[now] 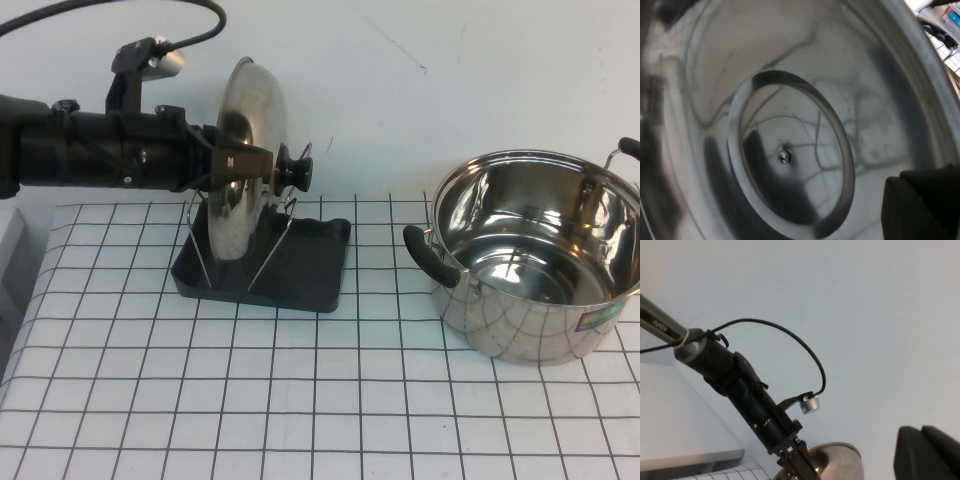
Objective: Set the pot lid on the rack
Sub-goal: Place the pot lid on the pot rack
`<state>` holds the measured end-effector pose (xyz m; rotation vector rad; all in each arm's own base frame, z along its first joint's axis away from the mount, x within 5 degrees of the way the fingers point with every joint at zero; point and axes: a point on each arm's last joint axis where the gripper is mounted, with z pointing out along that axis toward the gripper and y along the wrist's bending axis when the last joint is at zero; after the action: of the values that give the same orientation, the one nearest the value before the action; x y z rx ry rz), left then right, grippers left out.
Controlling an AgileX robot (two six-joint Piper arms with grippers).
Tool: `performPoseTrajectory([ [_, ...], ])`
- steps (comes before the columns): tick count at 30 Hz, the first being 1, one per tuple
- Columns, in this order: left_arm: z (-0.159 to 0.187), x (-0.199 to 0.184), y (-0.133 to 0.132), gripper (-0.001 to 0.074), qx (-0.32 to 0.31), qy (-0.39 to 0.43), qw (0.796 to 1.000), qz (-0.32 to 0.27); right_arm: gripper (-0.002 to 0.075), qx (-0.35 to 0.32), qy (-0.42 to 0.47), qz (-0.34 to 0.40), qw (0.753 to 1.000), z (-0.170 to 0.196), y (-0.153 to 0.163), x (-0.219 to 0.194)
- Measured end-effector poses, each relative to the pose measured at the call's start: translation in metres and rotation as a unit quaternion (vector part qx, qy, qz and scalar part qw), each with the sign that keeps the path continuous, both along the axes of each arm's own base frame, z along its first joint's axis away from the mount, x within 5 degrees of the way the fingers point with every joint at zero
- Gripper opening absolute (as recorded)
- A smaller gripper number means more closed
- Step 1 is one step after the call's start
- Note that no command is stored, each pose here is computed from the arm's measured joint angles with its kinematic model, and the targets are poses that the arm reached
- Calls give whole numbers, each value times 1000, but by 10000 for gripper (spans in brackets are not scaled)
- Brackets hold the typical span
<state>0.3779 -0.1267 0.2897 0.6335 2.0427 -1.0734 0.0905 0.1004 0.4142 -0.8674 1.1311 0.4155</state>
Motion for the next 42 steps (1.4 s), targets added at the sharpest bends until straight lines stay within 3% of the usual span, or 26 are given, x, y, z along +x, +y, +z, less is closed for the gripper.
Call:
performPoseTrajectory([
  [16, -23, 12, -1, 72, 20, -14, 1000, -6, 3, -7, 14, -10, 1000, -11, 0, 3],
  [18, -24, 12, 0, 123, 24, -19, 999, -7, 3, -7, 14, -10, 1000, -11, 0, 3],
  [20, -24, 12, 0, 221, 25, -21, 999, -7, 3, -7, 14, -10, 1000, -11, 0, 3],
  [24, -23, 12, 0, 465, 25, -26, 999, -9, 3, -8, 15, -2, 1000, -11, 1, 2],
  [28, -7, 12, 0, 551, 42, -62, 997, -18, 3, -9, 15, 2, 1000, -11, 2, 2],
  [36, 48, 5, 8, 550, 130, -155, 979, -33, 3, -15, 6, -3, 1000, -11, 1, 2],
  [42, 113, -21, 22, 379, 209, -236, 949, -10, 3, -42, -42, -79, 995, -8, -7, 11],
])
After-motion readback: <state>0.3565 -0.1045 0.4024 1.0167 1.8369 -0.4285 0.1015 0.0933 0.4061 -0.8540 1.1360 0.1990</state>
